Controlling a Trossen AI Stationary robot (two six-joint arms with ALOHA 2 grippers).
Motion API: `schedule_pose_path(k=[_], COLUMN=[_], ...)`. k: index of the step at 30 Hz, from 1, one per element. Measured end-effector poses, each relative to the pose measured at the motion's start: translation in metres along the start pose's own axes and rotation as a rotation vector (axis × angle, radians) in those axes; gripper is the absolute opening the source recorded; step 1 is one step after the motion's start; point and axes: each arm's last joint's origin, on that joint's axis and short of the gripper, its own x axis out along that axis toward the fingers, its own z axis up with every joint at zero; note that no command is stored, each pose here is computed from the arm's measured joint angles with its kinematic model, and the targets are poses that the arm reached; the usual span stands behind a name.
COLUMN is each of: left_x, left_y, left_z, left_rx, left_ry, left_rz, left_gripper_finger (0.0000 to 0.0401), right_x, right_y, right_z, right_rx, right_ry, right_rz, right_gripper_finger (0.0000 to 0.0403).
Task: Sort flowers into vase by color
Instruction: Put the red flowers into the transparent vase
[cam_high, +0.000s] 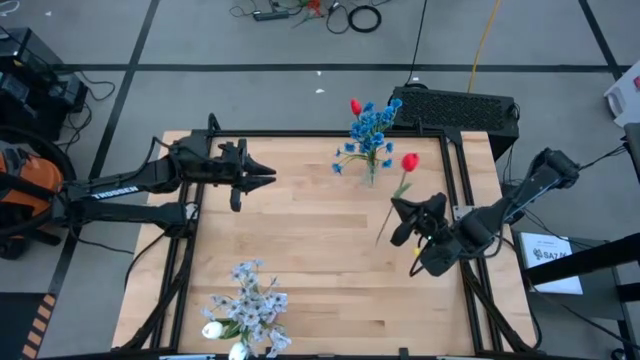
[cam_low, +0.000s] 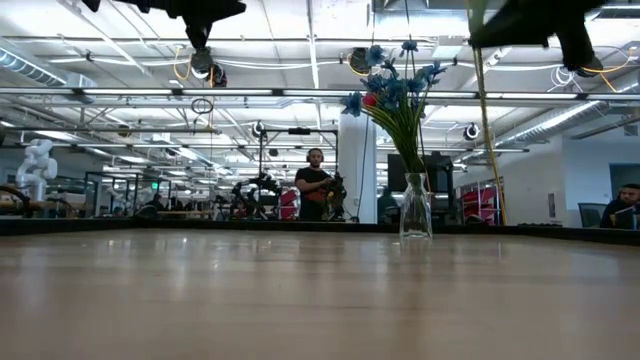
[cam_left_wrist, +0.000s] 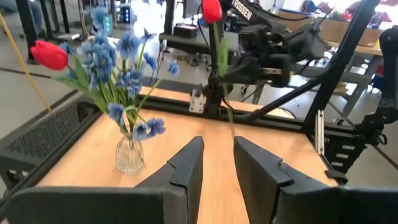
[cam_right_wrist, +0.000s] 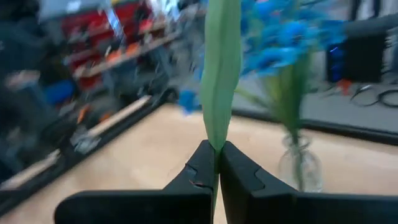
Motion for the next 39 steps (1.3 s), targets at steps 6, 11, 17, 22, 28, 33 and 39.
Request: schedule_pose_path(k=[6, 11, 17, 22, 28, 33, 39], left_x=[0.000, 0.000, 0.000, 0.000, 0.000, 0.000, 0.001], left_y=[0.001, 0.002, 0.002, 0.002, 0.002, 0.002, 0.002], left_z=[-0.002, -0.002, -0.002, -0.001, -0.001, -0.001, -0.001], left_rx=[-0.007, -0.007, -0.006, -0.031, -0.059, -0.085, -0.085], left_ry=[0.020, 0.016, 0.011, 0.009, 0.008, 0.007, 0.006], left_rz=[0.017, 0.048, 0.064, 0.064, 0.064, 0.064, 0.065], left_gripper_finger=[0.0098, 0.0098, 0.0098, 0.0098, 0.0098, 0.0098, 0.0098], right_x=[0.010, 0.013, 0.021, 0.023, 0.014, 0.011, 0.018], right_y=[-0.030, -0.042, -0.043, -0.050, -0.089, -0.106, -0.113], right_z=[-0.023, -0.026, -0.020, -0.015, -0.019, -0.007, -0.001], right_rx=[0.087, 0.076, -0.025, -0.064, -0.011, -0.007, -0.060], right_ry=[-0.096, -0.004, 0.135, 0.042, -0.250, -0.417, -0.459], right_rz=[-0.065, -0.032, 0.178, 0.447, 0.566, 0.603, 0.617], right_gripper_finger=[0.0000, 0.0000, 0.0000, 0.0000, 0.0000, 0.0000, 0.0000])
